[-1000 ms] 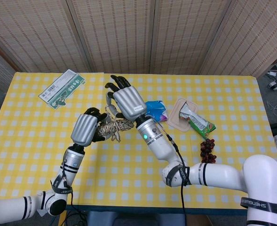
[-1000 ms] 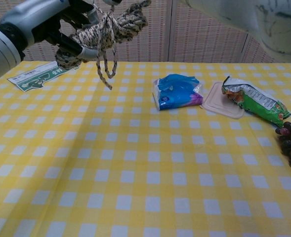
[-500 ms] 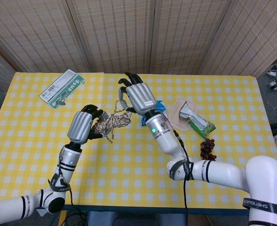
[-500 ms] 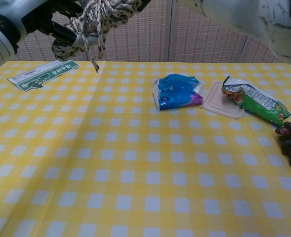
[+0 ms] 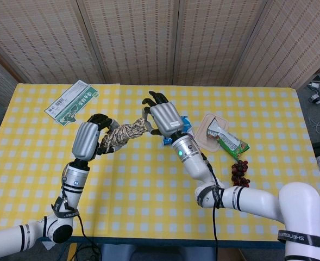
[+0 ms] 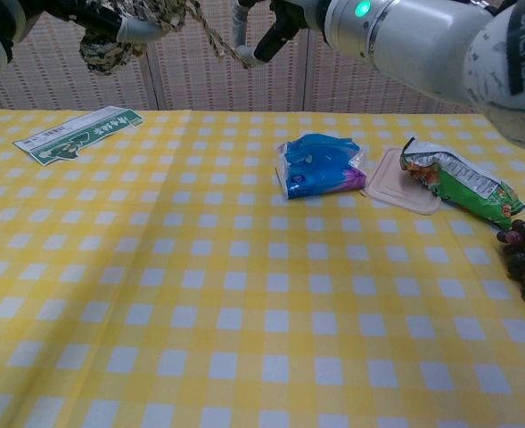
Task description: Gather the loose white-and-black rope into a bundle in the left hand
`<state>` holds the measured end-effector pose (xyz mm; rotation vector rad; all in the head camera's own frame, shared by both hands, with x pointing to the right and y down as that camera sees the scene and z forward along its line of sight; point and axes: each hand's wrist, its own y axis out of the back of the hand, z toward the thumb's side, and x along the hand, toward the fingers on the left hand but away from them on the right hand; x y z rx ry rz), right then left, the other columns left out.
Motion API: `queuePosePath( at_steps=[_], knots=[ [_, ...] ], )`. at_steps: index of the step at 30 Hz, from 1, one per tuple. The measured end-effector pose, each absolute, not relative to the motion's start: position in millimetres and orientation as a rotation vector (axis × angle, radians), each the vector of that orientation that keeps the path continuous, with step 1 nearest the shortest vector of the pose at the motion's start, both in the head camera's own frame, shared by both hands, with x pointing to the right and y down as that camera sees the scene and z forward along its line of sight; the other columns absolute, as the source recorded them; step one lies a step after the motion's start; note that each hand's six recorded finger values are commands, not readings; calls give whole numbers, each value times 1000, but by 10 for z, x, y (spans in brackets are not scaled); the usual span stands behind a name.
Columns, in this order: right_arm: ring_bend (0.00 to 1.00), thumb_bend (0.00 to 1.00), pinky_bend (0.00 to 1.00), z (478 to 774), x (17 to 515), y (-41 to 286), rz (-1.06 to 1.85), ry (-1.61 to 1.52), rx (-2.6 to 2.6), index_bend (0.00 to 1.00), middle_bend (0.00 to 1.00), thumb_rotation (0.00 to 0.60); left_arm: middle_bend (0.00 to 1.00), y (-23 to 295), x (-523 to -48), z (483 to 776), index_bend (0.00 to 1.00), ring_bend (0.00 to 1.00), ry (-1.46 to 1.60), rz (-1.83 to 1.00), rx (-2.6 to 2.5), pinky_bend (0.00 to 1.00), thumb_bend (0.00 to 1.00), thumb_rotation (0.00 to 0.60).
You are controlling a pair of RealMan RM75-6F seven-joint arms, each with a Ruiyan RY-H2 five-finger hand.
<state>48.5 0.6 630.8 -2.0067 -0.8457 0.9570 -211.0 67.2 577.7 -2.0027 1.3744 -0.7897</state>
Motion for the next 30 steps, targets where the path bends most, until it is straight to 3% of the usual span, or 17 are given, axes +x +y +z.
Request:
queuePosePath(
  at_steps=[30],
  knots=[
    [44,501,76,6611,490,425,993,-701,-2052,602,237,600,713,328,-2487,5659,681,490,1502,-882,-1867,241,250,600]
  ],
)
